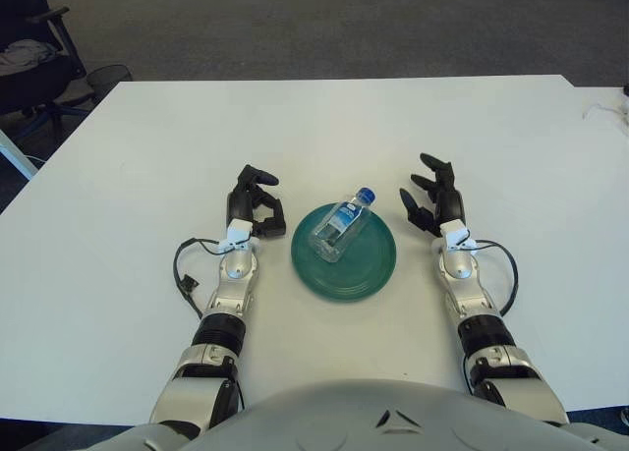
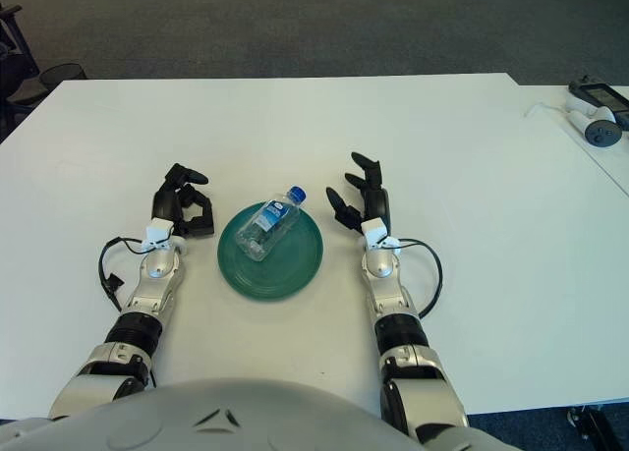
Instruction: Put the bottle into the plate.
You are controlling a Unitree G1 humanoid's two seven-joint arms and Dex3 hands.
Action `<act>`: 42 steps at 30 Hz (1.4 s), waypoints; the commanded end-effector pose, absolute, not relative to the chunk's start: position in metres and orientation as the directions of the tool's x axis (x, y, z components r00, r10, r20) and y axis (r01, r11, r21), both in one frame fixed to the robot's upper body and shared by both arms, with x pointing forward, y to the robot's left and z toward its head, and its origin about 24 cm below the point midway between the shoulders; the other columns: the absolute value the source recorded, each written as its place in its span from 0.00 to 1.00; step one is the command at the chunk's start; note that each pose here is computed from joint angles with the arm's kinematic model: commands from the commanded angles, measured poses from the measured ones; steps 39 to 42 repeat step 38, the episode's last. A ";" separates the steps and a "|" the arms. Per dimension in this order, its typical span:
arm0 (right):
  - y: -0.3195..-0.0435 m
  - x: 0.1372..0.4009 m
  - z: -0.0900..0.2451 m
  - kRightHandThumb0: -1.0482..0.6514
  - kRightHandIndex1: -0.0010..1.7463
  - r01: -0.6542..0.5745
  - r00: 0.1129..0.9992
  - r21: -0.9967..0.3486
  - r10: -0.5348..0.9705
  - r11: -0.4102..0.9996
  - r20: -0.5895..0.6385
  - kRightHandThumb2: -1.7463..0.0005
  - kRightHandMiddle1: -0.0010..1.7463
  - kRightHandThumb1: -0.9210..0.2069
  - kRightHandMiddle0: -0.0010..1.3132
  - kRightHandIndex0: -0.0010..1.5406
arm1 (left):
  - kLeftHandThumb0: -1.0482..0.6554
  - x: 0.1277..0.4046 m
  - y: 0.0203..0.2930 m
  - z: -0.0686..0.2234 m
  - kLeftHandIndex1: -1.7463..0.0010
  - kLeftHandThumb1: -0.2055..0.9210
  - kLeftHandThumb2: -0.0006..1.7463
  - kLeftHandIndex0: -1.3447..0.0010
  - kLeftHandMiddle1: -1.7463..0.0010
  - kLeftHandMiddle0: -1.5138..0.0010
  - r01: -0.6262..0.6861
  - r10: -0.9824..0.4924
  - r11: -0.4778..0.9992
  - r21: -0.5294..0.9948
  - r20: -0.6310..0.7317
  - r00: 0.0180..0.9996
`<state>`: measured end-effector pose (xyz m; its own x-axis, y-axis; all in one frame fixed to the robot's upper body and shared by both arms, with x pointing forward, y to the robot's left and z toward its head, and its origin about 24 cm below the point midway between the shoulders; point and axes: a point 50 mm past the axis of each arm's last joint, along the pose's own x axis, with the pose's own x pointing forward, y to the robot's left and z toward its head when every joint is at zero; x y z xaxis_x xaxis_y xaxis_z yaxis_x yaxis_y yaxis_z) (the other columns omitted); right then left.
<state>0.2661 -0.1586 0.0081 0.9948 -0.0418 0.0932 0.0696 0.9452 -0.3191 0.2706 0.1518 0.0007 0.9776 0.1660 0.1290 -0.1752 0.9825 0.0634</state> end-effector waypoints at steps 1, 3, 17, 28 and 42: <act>-0.169 0.240 -0.020 0.24 0.31 -0.065 0.982 -0.453 -0.023 0.889 -0.187 0.84 0.34 0.01 0.00 0.19 | 0.61 0.259 0.152 -0.016 0.00 0.25 0.90 0.57 0.04 0.47 -0.165 0.162 0.985 0.056 0.063 0.985; -0.169 0.238 -0.019 0.23 0.31 -0.080 0.979 -0.459 -0.018 0.885 -0.204 0.84 0.34 0.00 0.00 0.19 | 0.61 0.259 0.152 -0.015 0.00 0.25 0.90 0.57 0.03 0.47 -0.163 0.160 0.985 0.055 0.063 0.985; -0.160 0.220 -0.015 0.23 0.41 -0.045 0.964 -0.426 -0.074 0.903 -0.257 0.81 0.44 0.00 0.00 0.26 | 0.61 0.259 0.154 -0.016 0.00 0.26 0.89 0.58 0.04 0.47 -0.163 0.160 0.985 0.053 0.047 0.986; -0.155 0.215 -0.015 0.25 0.45 -0.041 0.959 -0.421 -0.083 0.906 -0.271 0.79 0.48 0.00 0.00 0.29 | 0.61 0.259 0.155 -0.016 0.00 0.26 0.89 0.58 0.03 0.48 -0.163 0.161 0.984 0.073 0.041 0.986; -0.154 0.214 -0.015 0.27 0.45 -0.015 0.963 -0.388 -0.091 0.922 -0.254 0.79 0.48 0.00 0.00 0.29 | 0.61 0.260 0.155 -0.015 0.00 0.26 0.90 0.58 0.03 0.48 -0.158 0.156 0.985 0.071 0.031 0.987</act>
